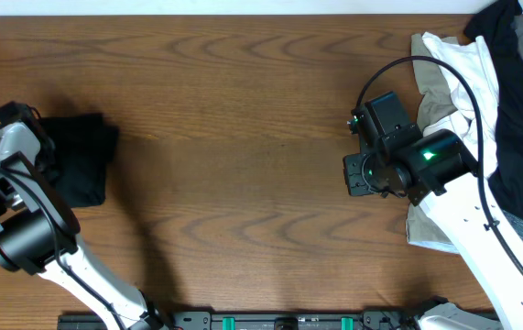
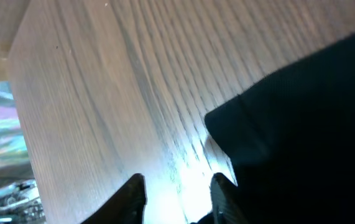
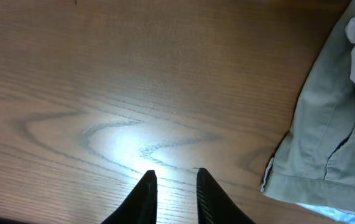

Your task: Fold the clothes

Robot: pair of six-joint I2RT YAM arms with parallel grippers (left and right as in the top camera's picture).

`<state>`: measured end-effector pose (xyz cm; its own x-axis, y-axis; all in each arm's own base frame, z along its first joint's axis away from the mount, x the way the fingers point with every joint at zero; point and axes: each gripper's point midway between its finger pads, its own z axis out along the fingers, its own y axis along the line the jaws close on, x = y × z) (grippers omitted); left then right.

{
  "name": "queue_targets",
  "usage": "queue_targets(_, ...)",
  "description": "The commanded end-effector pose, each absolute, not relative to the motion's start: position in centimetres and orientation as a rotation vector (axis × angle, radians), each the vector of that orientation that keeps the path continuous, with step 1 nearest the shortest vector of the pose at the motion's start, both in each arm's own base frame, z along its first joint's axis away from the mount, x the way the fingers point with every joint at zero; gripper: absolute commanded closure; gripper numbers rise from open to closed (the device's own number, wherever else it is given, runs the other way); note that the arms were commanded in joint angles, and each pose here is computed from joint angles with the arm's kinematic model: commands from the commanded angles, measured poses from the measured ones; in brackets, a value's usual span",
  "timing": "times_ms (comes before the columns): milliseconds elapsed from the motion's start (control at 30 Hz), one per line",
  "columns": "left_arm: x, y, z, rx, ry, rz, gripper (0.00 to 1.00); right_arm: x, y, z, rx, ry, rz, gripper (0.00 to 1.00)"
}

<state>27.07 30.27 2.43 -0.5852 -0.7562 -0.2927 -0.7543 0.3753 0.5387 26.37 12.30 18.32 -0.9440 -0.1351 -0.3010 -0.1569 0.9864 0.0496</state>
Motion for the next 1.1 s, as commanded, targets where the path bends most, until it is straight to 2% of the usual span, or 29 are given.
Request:
queue_targets(0, 28.8, 29.5, 5.8, 1.542, -2.709, -0.936, 0.53, 26.7, 12.0, 18.3, -0.192, 2.824, 0.092, 0.73)
queue_targets(100, 30.1, 28.3, 9.4, 1.627, -2.829, -0.820, 0.50, 27.0, 12.1, 18.4, -0.191, 2.812, 0.099, 0.64)
queue_targets(233, 31.6, 25.5, 13.9, 1.654, -2.993, -0.701, 0.48, 27.7, 12.6, 18.7, -0.190, 2.779, 0.127, 0.39)
queue_targets(300, 32.1, 23.9, 15.5, 1.626, -3.059, -0.674, 0.47, 28.3, 12.8, 19.0, -0.184, 2.751, 0.135, 0.35)
queue_targets(500, 35.6, 15.7, 19.4, 1.240, -3.402, -0.485, 0.47, 32.0, 13.0, 20.7, -0.123, 2.601, 0.179, 0.15)
queue_targets(600, 37.3, 10.2, 20.3, 0.875, -3.564, -0.374, 0.46, 33.8, 12.3, 21.7, -0.121, 2.528, 0.178, 0.10)
queue_targets(667, 37.9, 6.9, 20.5, 0.691, -3.623, -0.287, 0.30, 34.8, 11.4, 22.1, -0.105, 2.497, 0.166, 0.08)
queue_targets(700, 38.0, 5.3, 20.5, 0.622, -3.638, -0.237, 0.19, 35.1, 10.9, 22.2, -0.097, 2.489, 0.158, 0.08)
queue_targets(733, 38.0, 3.8, 20.4, 0.554, -3.646, -0.184, 0.02, 35.3, 10.2, 22.2, -0.081, 2.486, 0.149, 0.08)
queue_targets(900, 36.5, 0.5, 19.4, 0.442, -3.586, -0.107, 0.02, 34.7, 8.2, 21.5, -0.020, 2.542, 0.135, 0.01)
queue_targets(1067, 33.5, -0.2, 19.0, 0.449, -3.485, -0.040, 0.02, 32.1, 7.3, 21.4, -0.016, 2.609, 0.110, 0.01)
